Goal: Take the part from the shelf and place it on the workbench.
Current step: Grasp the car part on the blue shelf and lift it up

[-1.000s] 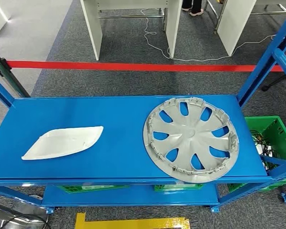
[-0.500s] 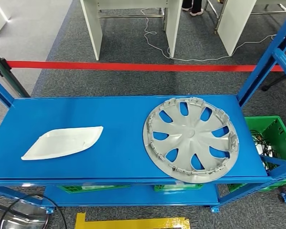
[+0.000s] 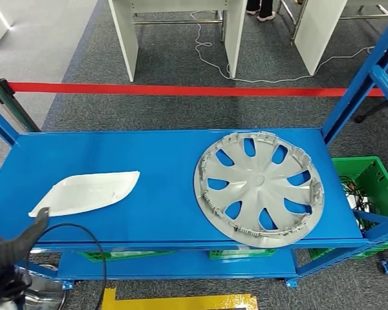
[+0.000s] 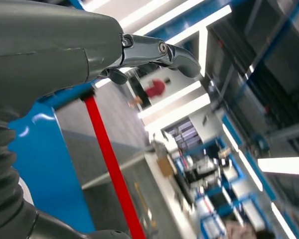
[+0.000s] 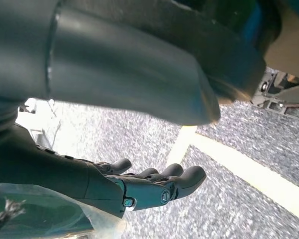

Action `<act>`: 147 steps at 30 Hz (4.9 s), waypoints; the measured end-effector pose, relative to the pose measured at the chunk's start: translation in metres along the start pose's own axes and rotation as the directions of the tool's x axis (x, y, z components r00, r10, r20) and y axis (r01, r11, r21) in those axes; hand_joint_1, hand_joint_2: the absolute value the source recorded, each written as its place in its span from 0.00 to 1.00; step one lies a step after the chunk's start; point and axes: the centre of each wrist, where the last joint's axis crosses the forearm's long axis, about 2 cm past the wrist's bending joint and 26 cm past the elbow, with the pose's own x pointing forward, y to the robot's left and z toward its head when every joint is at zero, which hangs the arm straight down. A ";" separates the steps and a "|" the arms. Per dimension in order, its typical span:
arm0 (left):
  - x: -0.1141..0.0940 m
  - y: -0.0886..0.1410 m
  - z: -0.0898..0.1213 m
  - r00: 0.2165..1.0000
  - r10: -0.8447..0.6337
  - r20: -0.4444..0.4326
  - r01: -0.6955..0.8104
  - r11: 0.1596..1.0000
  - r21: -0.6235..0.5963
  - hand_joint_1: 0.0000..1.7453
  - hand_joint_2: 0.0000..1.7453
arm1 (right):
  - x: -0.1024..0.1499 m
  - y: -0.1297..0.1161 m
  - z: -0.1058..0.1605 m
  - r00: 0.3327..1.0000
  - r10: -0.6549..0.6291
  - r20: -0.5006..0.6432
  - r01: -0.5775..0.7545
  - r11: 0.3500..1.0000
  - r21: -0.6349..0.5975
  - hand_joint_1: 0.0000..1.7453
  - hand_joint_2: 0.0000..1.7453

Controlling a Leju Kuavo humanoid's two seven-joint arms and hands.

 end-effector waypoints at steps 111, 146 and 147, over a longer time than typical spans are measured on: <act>-0.113 0.008 0.018 0.562 -0.826 0.037 0.624 0.395 -0.674 0.00 1.00 | 0.019 -0.005 0.002 0.952 0.304 0.036 -0.304 0.953 0.012 0.00 1.00; -0.132 0.001 0.022 0.430 -0.893 0.129 0.728 0.259 -0.635 1.00 1.00 | 0.019 -0.005 0.002 0.951 0.308 0.037 -0.309 0.951 0.007 0.00 1.00; -0.132 0.001 0.022 0.432 -0.893 0.128 0.727 0.260 -0.635 1.00 1.00 | 0.019 -0.005 0.002 0.950 0.309 0.037 -0.309 0.951 0.007 0.00 1.00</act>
